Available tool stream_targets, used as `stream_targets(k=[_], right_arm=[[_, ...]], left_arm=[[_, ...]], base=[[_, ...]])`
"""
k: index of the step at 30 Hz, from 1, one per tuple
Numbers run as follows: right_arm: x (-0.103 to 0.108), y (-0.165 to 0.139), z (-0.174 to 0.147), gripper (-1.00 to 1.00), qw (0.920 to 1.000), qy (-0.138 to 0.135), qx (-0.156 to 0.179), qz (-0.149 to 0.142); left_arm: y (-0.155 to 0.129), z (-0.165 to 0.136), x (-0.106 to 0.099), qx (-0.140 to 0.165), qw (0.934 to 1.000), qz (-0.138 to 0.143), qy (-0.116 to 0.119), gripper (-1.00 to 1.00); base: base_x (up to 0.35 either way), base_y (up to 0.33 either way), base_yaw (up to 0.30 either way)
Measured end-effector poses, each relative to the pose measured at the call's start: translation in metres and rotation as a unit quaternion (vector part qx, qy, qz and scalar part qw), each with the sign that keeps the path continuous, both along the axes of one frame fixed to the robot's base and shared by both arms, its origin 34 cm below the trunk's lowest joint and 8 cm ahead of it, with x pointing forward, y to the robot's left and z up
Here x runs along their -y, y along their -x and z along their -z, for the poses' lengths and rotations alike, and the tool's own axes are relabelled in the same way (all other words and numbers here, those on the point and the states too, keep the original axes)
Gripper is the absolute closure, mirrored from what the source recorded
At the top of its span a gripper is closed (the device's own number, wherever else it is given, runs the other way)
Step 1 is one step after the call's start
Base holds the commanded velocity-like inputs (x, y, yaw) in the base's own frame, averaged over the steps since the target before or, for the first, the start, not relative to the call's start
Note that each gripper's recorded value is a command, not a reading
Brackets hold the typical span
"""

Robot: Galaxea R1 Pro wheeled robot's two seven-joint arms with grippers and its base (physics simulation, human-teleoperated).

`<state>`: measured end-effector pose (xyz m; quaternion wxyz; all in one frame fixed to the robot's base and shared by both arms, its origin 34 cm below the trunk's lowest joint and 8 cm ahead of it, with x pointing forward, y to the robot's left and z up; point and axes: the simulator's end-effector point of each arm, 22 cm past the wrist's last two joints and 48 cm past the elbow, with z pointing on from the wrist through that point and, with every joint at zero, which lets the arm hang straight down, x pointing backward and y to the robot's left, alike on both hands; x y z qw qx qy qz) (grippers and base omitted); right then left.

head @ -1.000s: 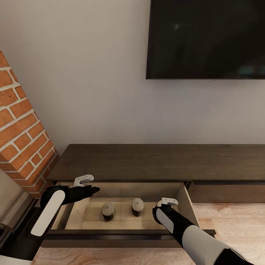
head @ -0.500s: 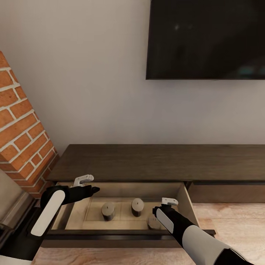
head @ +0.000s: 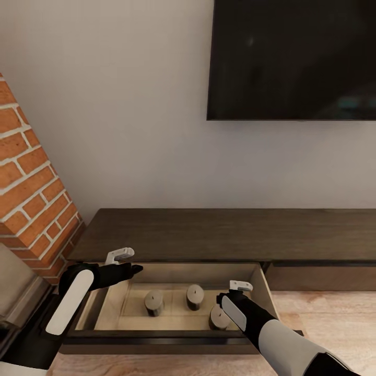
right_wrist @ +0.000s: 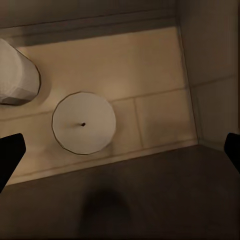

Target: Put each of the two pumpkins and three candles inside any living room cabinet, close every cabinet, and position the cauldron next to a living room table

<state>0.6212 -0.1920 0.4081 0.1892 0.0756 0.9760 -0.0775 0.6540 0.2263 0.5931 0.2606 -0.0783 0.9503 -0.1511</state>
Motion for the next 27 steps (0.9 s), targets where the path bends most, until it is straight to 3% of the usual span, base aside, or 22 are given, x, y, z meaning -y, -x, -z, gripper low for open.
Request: stream_targets(k=[16, 27], right_arm=[[-0.004, -0.008, -0.036, -1.00, 0.9999, -0.009, -0.004, 0.005], [-0.003, -0.011, -0.062, -1.00, 0.9966, -0.050, -0.040, 0.053]], left_arm=[[-0.004, -0.031, 0.006, -0.003, 1.0000, 0.002, 0.004, -1.00], [-0.007, -0.050, 0.005, -0.006, 1.0000, 0.001, 0.000, -1.00]], base=[[-0.062, 0.007, 0.000], [0.000, 0.000, 0.000]])
